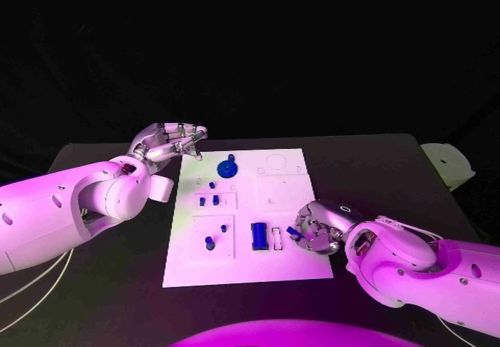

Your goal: Assemble the parts on the task board

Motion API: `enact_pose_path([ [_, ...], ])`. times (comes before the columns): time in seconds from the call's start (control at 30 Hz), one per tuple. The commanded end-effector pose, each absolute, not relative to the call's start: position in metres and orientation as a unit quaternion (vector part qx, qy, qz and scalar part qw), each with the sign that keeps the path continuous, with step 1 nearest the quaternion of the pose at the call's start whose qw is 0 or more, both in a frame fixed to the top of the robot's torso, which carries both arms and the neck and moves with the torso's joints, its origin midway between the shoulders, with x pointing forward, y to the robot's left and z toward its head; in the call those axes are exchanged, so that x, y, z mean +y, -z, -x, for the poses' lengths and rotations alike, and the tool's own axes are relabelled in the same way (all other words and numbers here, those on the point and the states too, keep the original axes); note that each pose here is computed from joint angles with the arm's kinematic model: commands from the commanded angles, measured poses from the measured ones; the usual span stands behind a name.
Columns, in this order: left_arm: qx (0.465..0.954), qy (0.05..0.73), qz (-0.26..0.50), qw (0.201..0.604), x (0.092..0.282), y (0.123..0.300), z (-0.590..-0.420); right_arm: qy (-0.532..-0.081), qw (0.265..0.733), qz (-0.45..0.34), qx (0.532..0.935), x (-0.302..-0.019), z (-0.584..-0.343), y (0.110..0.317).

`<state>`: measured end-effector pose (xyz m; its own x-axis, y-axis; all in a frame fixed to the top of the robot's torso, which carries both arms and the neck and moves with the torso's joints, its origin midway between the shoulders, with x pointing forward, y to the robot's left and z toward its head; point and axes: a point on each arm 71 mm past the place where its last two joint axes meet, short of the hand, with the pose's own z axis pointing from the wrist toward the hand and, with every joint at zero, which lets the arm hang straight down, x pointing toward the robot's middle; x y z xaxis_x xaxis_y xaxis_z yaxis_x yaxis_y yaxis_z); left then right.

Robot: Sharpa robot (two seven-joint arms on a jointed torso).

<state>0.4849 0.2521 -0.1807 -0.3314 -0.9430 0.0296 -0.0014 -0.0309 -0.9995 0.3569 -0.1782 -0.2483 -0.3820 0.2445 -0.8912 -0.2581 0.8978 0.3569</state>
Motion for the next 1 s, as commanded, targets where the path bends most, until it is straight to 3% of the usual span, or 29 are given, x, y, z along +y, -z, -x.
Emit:
enact_pose_path([
  [0.03, 0.568, 0.593, 0.412, 0.395, 0.249, 0.18, -0.484, -0.241, 0.546, -0.036, 0.802, -0.174, -0.357, 0.249],
  [1.0, 0.57, 0.595, 0.411, 0.391, 0.247, 0.18, -0.484, -0.255, 0.506, -0.032, 0.823, -0.146, -0.362, 0.265],
])
